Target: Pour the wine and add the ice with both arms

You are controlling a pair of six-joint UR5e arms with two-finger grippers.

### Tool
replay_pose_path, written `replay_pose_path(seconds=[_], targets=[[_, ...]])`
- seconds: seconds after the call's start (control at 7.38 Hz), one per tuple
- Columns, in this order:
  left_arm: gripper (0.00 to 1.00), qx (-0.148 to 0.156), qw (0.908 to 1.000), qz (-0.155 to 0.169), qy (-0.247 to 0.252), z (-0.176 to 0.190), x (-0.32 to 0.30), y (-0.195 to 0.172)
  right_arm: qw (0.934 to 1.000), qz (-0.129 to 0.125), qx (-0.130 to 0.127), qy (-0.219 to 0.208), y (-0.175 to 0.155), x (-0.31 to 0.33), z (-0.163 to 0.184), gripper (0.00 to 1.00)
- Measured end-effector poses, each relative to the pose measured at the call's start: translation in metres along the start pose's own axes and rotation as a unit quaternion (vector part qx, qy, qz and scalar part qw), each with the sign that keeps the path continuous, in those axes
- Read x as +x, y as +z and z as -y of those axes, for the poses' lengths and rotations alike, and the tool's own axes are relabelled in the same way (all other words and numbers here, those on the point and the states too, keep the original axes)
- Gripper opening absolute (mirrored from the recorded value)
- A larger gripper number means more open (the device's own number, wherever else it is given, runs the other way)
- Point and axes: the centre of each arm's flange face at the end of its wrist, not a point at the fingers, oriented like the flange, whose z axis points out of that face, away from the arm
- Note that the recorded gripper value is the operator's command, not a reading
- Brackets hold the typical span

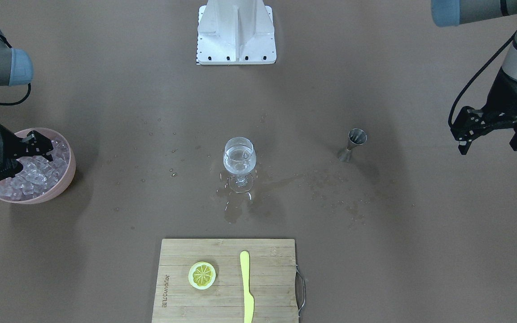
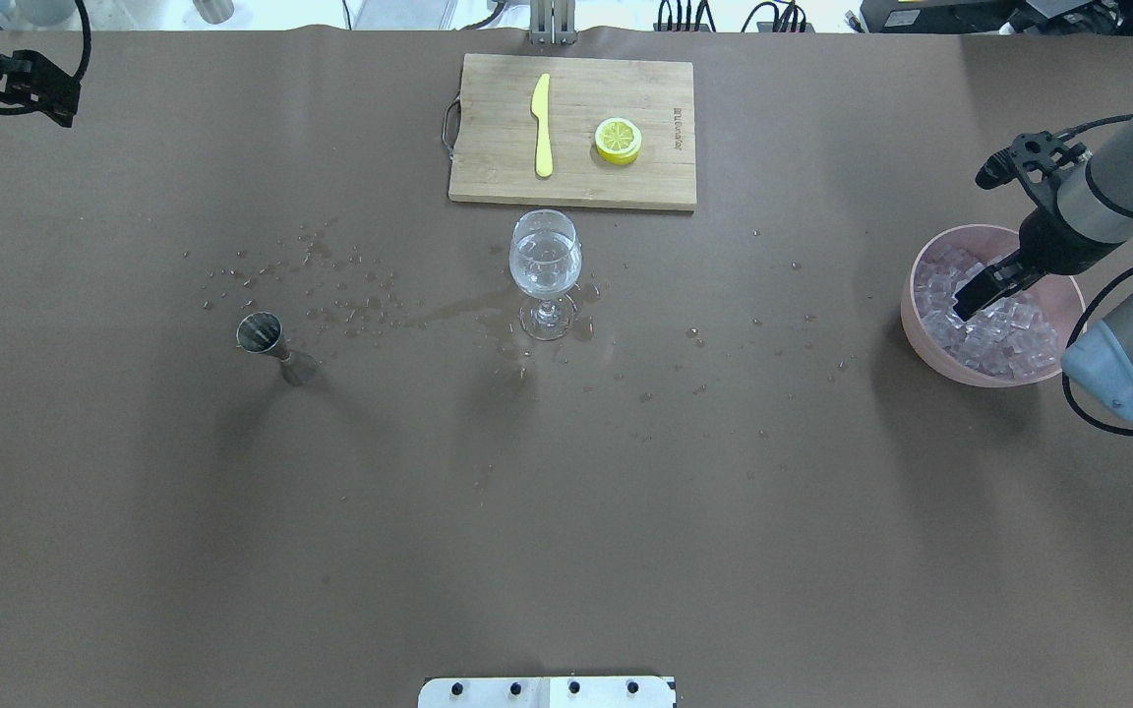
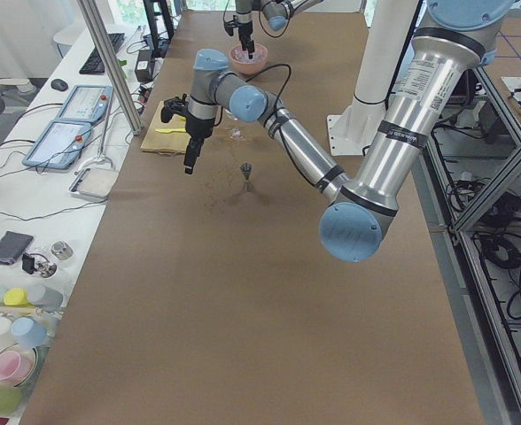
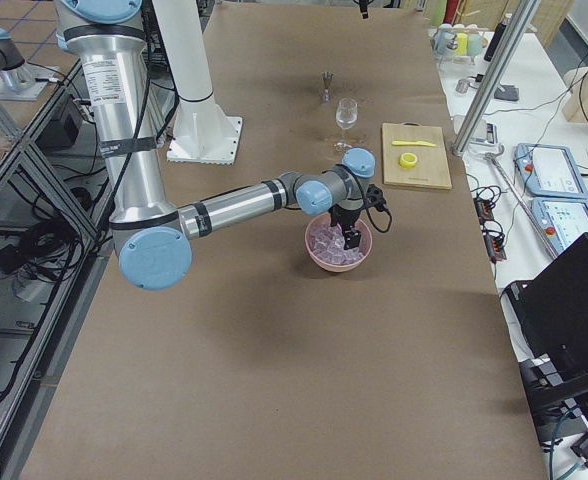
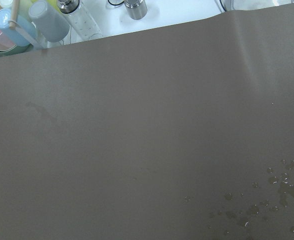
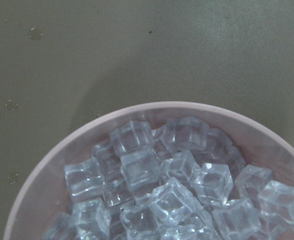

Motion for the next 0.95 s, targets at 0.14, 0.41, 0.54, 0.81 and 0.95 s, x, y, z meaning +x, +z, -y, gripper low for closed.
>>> replay_pose_path(seconds=[0.14,0.41,0.54,0.81,0.95], targets=[[0.98,0.0,1.0,0.0,0.0,0.0,0.0003,0.0,1.0,-0.003,-0.003,0.0,0.0009,0.0017,-0.0007,0.73],[0.98,0.0,1.0,0.0,0.0,-0.0003,0.0002,0.0004,1.0,-0.006,-0.006,-0.001,0.0035,0.0021,-0.0011,0.48],[0.98,0.0,1.0,0.0,0.0,-0.0006,-0.0002,0.0008,0.9999,-0.007,-0.007,-0.002,0.0046,0.0011,-0.0008,0.32],[0.98,-0.001,1.0,0.001,0.0,-0.0001,-0.0007,0.0014,0.9999,-0.008,-0.007,-0.003,0.0054,0.0,-0.0004,0.0],[0.98,-0.001,1.0,0.001,-0.001,0.0002,-0.0008,0.0012,0.9999,-0.01,-0.005,-0.004,0.003,0.0,0.0003,0.0]])
